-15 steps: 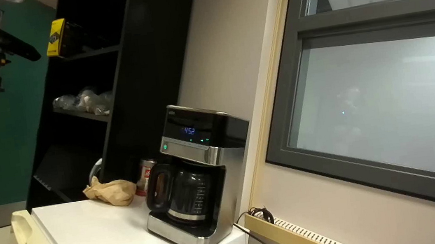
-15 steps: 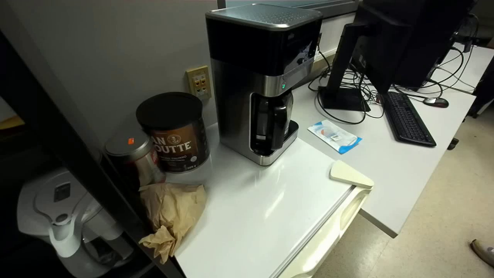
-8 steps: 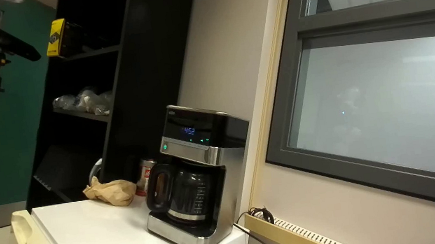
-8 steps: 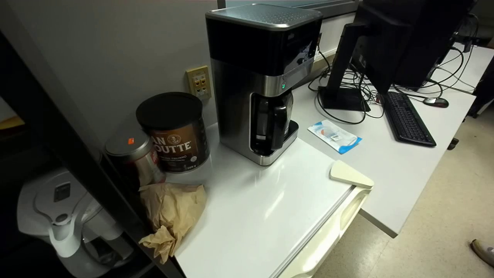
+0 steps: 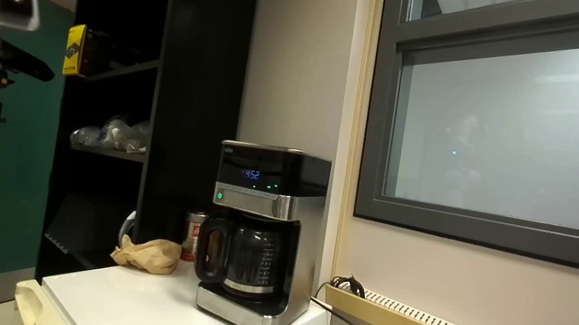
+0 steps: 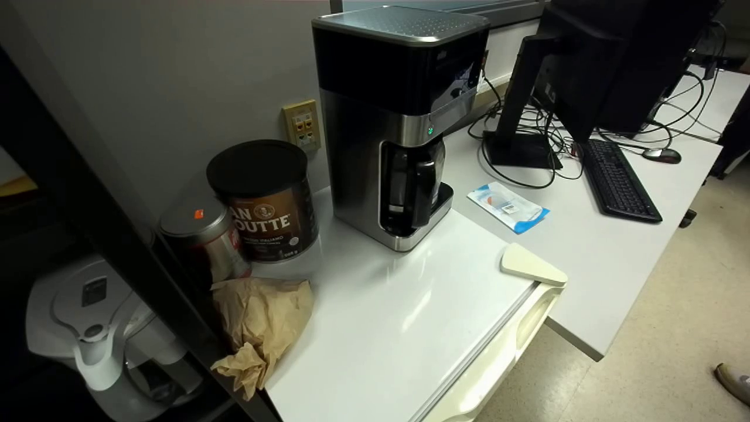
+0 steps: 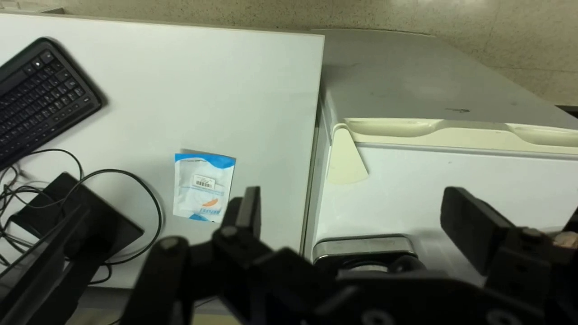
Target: Push a button on the coffee maker
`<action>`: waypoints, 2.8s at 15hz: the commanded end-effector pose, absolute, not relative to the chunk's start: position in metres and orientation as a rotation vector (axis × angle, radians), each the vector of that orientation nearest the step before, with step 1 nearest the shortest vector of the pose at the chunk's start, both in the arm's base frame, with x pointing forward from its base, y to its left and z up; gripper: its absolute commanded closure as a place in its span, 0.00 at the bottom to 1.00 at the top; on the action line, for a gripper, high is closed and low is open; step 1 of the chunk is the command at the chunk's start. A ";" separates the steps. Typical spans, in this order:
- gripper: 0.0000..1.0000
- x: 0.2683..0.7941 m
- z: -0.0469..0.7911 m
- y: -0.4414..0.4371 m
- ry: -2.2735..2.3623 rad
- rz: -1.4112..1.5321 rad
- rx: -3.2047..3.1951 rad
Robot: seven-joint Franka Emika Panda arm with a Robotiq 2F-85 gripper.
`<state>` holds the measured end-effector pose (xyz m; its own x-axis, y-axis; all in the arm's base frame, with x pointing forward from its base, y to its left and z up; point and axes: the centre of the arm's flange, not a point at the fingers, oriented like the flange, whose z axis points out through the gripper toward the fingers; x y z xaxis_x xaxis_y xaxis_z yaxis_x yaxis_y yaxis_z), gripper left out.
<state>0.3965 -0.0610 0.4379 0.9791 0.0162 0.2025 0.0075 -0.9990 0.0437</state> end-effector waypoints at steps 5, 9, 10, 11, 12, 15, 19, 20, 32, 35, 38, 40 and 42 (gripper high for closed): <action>0.00 0.460 0.409 -0.045 0.156 0.293 2.866; 0.40 0.491 0.393 -0.034 0.256 0.414 2.766; 0.49 0.499 0.389 -0.031 0.290 0.451 2.748; 0.56 0.506 0.387 -0.029 0.310 0.482 2.731; 0.63 0.515 0.384 -0.025 0.346 0.530 2.711; 0.88 0.535 0.376 -0.018 0.420 0.615 2.678; 1.00 0.562 0.363 -0.005 0.496 0.738 2.649; 1.00 0.569 0.359 -0.002 0.508 0.764 2.644; 1.00 0.648 0.322 0.023 0.510 0.941 2.626; 1.00 0.662 0.314 0.028 0.497 0.961 2.624; 1.00 0.675 0.307 0.031 0.481 0.972 2.623; 1.00 0.683 0.303 0.032 0.469 0.978 2.622; 1.00 0.690 0.300 0.033 0.458 0.985 2.620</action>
